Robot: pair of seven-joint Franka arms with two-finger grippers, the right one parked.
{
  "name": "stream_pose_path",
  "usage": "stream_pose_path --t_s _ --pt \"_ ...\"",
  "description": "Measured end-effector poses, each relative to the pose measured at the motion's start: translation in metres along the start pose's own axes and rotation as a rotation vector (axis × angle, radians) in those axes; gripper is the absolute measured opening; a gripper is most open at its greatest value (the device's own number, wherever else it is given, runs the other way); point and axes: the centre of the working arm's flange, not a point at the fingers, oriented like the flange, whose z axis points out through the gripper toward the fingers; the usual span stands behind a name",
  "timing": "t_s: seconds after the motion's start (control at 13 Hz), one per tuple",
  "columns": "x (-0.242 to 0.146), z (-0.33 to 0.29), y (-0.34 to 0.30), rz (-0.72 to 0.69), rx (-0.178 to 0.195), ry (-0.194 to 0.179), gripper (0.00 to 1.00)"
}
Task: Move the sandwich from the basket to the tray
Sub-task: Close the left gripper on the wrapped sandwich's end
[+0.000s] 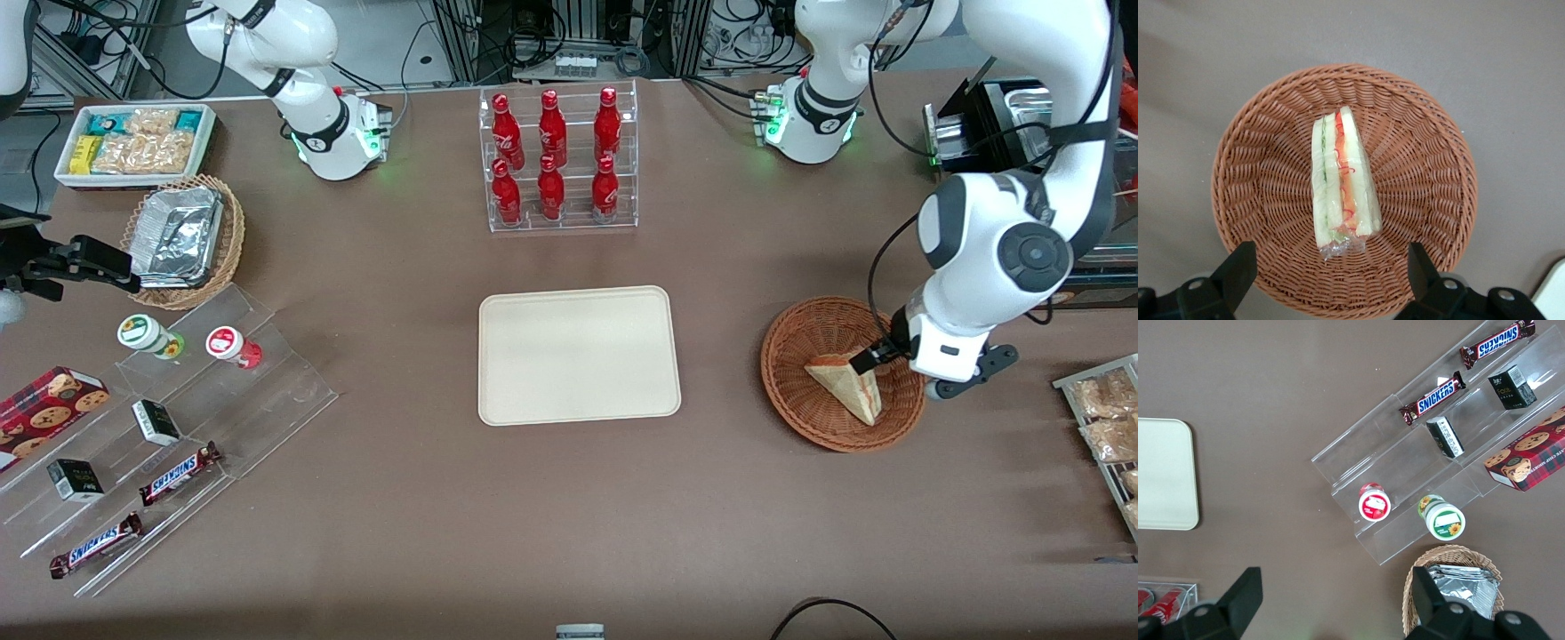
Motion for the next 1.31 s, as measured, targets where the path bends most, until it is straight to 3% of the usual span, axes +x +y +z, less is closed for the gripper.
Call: stream_pose_path --t_s 0.23,0.92,1.08,1.31 --pt "-0.007 0.028 -0.003 -0.002 0.007 -0.012 1.00" --pt "-0.014 0.074 -0.006 -0.008 -0.004 0.004 1.00" --pt "-0.013 0.080 -0.005 -0.015 -0.005 0.004 0.96" --pt "-0.012 0.081 -0.004 -0.019 -0.006 0.006 0.65"
